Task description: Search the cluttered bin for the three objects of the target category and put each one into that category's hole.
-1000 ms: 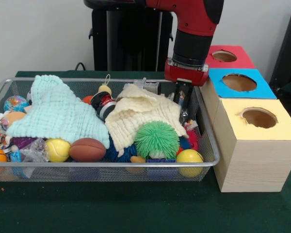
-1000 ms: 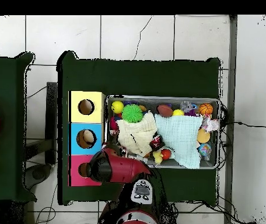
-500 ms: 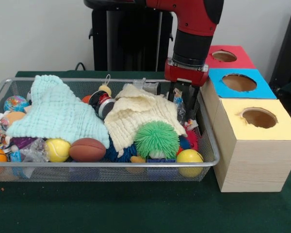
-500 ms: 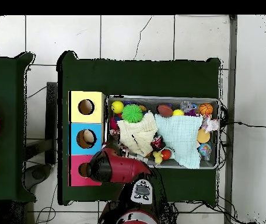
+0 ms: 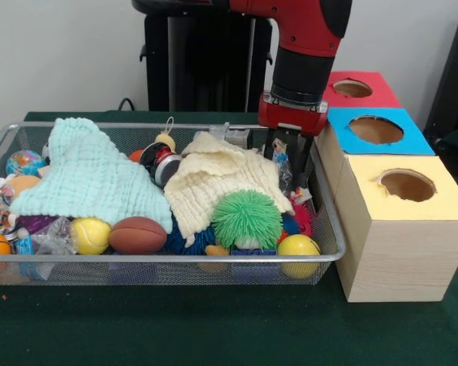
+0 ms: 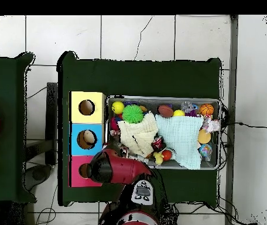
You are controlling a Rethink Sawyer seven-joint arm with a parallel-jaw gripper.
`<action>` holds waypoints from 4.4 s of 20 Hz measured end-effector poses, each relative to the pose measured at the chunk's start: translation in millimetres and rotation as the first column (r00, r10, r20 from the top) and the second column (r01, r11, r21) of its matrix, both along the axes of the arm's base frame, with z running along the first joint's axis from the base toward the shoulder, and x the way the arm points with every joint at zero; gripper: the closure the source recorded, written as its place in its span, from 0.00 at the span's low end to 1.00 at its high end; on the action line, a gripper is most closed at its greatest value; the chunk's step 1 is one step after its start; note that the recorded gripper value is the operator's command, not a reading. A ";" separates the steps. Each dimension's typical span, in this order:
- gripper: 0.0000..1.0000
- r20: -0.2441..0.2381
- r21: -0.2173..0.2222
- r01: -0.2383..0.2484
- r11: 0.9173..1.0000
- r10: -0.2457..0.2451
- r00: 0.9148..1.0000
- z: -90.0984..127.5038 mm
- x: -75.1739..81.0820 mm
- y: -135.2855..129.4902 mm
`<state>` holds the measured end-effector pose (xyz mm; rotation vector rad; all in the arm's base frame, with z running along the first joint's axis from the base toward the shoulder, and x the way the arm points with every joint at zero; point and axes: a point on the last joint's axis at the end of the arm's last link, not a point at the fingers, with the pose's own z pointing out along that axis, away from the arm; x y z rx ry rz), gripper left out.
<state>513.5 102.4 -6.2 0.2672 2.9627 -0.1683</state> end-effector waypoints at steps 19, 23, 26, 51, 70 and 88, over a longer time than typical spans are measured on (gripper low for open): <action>0.00 0.028 -0.059 -0.042 0.997 0.044 0.999 -15.6 0.6 -0.2; 1.00 0.030 -0.069 -0.045 0.997 0.048 0.998 -15.3 0.8 -2.1; 1.00 0.032 -0.072 -0.043 0.996 0.046 0.998 -14.8 2.0 -4.2; 1.00 -0.057 -0.025 0.001 1.000 -0.003 0.998 26.9 5.2 -3.4; 1.00 -0.128 0.034 0.043 0.998 -0.039 0.991 110.7 15.4 1.3; 1.00 -0.060 -0.002 -0.019 1.000 0.019 0.998 26.7 0.2 -3.4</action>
